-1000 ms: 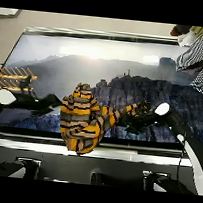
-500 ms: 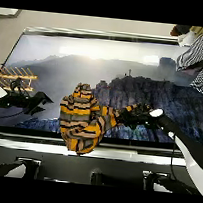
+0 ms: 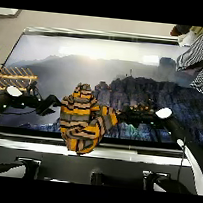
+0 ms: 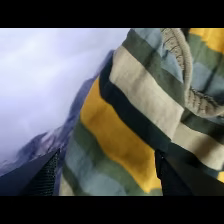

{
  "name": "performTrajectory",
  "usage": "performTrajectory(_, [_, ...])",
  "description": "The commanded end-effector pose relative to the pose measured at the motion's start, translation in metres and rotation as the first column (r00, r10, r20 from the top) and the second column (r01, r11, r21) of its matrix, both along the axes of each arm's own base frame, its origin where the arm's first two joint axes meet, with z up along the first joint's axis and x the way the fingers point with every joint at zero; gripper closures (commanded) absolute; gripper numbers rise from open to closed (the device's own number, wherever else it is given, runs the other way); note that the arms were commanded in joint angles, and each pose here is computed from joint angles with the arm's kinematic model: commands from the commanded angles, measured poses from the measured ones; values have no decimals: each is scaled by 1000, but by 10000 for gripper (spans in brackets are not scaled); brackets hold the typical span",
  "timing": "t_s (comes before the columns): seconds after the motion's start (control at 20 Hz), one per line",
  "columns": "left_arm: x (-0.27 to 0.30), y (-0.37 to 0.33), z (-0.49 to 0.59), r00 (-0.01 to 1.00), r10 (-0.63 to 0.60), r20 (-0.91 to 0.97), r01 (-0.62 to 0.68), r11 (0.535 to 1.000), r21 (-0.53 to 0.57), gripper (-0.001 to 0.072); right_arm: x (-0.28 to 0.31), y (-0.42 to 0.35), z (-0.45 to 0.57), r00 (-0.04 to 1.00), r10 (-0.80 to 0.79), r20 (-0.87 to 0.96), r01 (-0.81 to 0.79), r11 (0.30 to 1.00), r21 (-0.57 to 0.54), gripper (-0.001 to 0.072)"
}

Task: Fold the clothes and pants, and hang the long-sleeved shirts on hangers.

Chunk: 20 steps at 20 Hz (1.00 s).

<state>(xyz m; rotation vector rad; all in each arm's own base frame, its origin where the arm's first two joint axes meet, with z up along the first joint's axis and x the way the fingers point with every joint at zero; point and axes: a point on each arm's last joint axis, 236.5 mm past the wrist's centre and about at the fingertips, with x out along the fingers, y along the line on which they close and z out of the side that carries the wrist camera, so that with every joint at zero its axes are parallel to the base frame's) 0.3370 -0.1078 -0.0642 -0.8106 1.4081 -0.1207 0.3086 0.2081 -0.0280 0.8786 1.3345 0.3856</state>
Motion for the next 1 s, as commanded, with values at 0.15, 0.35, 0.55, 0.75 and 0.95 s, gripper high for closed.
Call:
performTrajectory(0.15, [6, -21, -18, 1000, 3, -13, -3, 1000, -6, 576, -5, -1, 23, 999, -2, 35, 2, 1000, 4, 686])
performTrajectory(0.35, [19, -23, 2, 1000, -5, 28, 6, 1000, -21, 689, 0, 0, 47, 995, -8, 97, 6, 1000, 20, 686])
performTrajectory(0.55, [83, -4, 107, 944, -96, 317, 60, 991, 122, 692, 43, -3, 131, 939, 14, 345, -8, 1000, -19, 687])
performTrajectory(0.75, [133, 43, 304, 733, -100, 673, -139, 946, 292, 692, 90, -35, 282, 725, 47, 687, 99, 980, -171, 687])
performTrajectory(0.95, [90, 80, 497, 403, -48, 914, -394, 893, 220, 690, 69, -96, 463, 409, 32, 912, 371, 907, -198, 686])
